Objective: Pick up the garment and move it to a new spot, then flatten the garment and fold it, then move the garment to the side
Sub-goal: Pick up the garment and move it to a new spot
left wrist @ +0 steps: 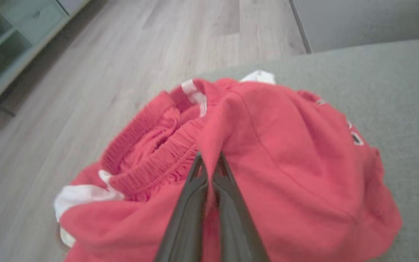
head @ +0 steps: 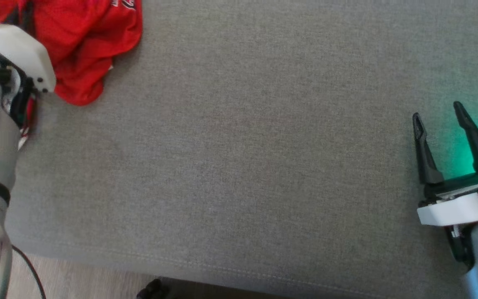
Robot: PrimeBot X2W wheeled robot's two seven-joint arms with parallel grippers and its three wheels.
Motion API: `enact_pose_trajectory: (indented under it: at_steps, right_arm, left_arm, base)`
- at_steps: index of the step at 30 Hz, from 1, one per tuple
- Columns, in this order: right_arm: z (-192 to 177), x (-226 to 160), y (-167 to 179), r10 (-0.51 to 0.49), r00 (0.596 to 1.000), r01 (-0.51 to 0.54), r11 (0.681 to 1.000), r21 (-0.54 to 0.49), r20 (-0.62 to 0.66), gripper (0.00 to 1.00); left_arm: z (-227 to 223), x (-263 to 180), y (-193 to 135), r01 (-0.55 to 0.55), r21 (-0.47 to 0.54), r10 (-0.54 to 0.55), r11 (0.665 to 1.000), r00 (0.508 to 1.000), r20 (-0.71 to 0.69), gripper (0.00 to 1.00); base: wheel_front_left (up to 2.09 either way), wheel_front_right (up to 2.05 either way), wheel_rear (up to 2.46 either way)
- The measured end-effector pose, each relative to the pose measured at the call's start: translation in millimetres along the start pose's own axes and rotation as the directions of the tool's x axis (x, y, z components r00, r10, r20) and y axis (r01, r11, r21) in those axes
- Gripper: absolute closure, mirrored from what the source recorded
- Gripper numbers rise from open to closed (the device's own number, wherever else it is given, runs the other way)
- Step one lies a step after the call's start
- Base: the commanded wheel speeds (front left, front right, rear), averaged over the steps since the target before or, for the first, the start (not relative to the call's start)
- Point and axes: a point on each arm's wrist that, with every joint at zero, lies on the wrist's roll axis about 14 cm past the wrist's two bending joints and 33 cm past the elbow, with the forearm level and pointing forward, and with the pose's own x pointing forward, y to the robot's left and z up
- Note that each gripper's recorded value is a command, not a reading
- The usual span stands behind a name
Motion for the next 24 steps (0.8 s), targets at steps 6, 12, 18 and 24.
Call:
enact_pose_trajectory:
  at_steps: [6,12,18,24]
  right_arm:
    - [23,-2,23,0.027,0.999,-0.029,0.999,0.029,0.046,0.00]
    - [59,-16,42,0.023,0.992,-0.031,0.998,0.062,0.121,0.00]
    - [92,-46,34,-0.056,0.980,0.041,0.996,0.082,0.193,0.00]
    - [105,-87,12,-0.170,0.959,0.153,0.984,0.093,0.225,0.00]
  left_arm:
    - [87,-18,15,-0.019,0.119,-0.011,0.993,0.969,0.248,1.00]
    - [188,-63,7,-0.032,0.245,-0.097,0.969,0.864,0.495,1.00]
    - [259,-114,-40,0.016,0.344,-0.252,0.939,0.715,0.652,1.00]
    - [309,-149,-107,0.141,0.383,-0.393,0.913,0.557,0.731,1.00]
  base:
    - [0.00,0.00,0.00]
    - [0.00,0.00,0.00]
    - [0.00,0.00,0.00]
    - [0.00,0.00,0.00]
